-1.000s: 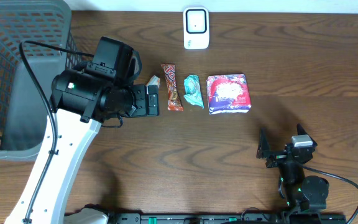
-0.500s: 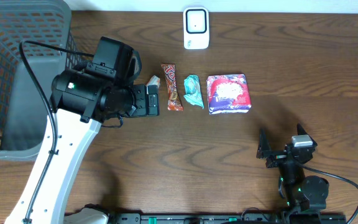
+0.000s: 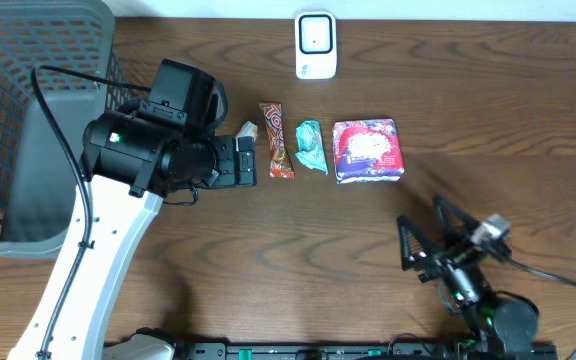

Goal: Scan the item barcode
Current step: 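Reach the right gripper forward to the purple-pink diaper pack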

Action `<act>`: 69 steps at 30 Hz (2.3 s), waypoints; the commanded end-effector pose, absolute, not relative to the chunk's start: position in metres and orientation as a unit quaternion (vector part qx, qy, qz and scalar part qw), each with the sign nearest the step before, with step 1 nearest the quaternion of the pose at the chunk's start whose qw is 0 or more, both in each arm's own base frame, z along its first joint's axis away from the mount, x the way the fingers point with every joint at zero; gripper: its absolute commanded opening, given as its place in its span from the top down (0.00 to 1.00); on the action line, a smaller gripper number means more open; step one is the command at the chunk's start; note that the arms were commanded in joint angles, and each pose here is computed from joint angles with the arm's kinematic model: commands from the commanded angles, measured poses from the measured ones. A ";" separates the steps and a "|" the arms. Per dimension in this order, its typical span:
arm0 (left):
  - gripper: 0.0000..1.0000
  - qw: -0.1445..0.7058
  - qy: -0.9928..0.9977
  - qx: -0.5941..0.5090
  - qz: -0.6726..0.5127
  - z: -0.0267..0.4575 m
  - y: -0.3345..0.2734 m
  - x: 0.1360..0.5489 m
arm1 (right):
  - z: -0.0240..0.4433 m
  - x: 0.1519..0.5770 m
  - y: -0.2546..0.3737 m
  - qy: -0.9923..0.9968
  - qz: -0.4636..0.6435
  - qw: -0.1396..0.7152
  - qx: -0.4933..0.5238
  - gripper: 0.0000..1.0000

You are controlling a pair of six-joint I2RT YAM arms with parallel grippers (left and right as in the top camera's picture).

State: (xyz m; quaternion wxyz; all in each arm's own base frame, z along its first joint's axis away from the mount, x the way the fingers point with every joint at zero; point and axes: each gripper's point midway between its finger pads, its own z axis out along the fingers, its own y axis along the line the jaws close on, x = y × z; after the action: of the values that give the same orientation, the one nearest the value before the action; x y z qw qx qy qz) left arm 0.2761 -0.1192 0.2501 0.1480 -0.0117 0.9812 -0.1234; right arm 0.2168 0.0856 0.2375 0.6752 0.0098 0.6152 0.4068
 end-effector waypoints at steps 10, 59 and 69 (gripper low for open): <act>0.02 0.149 0.981 -0.010 -0.126 0.252 -0.119 0.276 | 0.308 0.248 0.052 0.718 0.194 0.668 -0.008 0.01; 0.02 0.149 0.981 -0.010 -0.126 0.252 -0.119 0.276 | 0.028 0.414 0.100 0.915 0.380 0.087 -0.105 0.44; 0.02 0.149 0.981 -0.010 -0.126 0.252 -0.119 0.276 | 0.083 0.435 0.060 0.964 0.230 0.120 -0.054 0.99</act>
State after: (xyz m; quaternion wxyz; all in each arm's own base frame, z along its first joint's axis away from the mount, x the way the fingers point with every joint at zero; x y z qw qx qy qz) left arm 0.2761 -0.1194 0.2501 0.1481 -0.0113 0.9812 -0.1236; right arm 0.4128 0.0830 0.0384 0.0651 -0.0733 0.9407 0.3247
